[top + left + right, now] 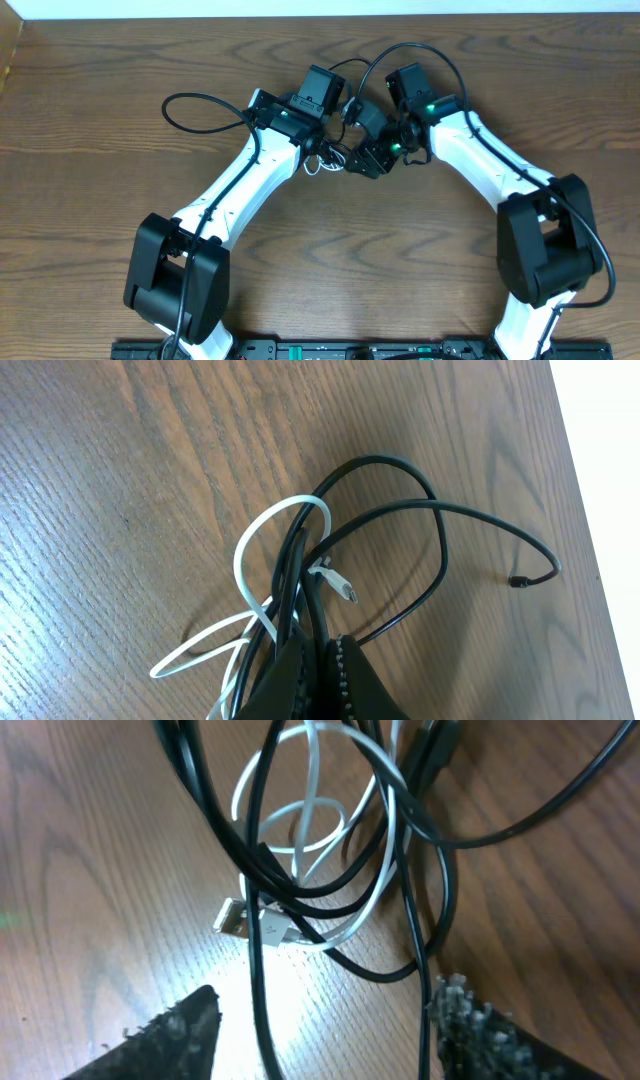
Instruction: Untangle cables
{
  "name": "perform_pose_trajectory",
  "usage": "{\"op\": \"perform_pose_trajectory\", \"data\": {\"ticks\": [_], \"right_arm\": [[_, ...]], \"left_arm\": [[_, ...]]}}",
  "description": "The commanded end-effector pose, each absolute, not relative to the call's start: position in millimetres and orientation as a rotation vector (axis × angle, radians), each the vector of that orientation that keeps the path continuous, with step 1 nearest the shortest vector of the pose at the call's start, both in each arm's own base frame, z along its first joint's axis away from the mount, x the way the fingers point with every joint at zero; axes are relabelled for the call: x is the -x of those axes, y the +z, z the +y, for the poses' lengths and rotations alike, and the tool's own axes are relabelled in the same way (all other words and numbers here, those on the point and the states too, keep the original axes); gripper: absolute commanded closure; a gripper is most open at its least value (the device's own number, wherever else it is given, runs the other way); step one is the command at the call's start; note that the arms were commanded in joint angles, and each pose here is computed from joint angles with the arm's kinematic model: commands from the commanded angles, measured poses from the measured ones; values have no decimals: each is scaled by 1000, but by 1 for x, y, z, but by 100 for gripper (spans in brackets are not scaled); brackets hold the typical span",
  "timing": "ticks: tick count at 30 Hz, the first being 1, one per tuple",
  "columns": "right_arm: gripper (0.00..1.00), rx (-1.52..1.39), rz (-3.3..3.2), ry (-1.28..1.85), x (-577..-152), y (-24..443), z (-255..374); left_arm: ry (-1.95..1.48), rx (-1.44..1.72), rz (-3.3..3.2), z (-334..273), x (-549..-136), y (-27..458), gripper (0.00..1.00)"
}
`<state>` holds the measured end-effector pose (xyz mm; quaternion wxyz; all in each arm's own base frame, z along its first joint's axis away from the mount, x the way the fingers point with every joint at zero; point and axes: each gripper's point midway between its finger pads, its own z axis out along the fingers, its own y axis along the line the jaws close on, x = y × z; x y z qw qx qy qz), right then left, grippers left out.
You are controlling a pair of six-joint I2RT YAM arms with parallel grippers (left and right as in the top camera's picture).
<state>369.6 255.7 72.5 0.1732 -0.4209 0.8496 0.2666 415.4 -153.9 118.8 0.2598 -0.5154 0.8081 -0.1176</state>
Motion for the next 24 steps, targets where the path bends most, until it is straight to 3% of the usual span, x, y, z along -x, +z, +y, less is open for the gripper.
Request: {"op": "perform_pose_trajectory", "data": {"ticks": [1,5,17,24], "right_arm": [[39,1224,2394,776,-369,67,260],[43,1225,2391,772,-371,66,261],[39,1274,2363,725,-366,59,273],[59,1279,2363,695,-367,58,273]], "left_arm": [[-285,1387,2169,-147,-418,121,92],[-285,1387,2169,-148,-418,121,93],[-271,1384,2178,-146,-416,120,92],[-264,1385,2183,-146,-415,119,93]]}}
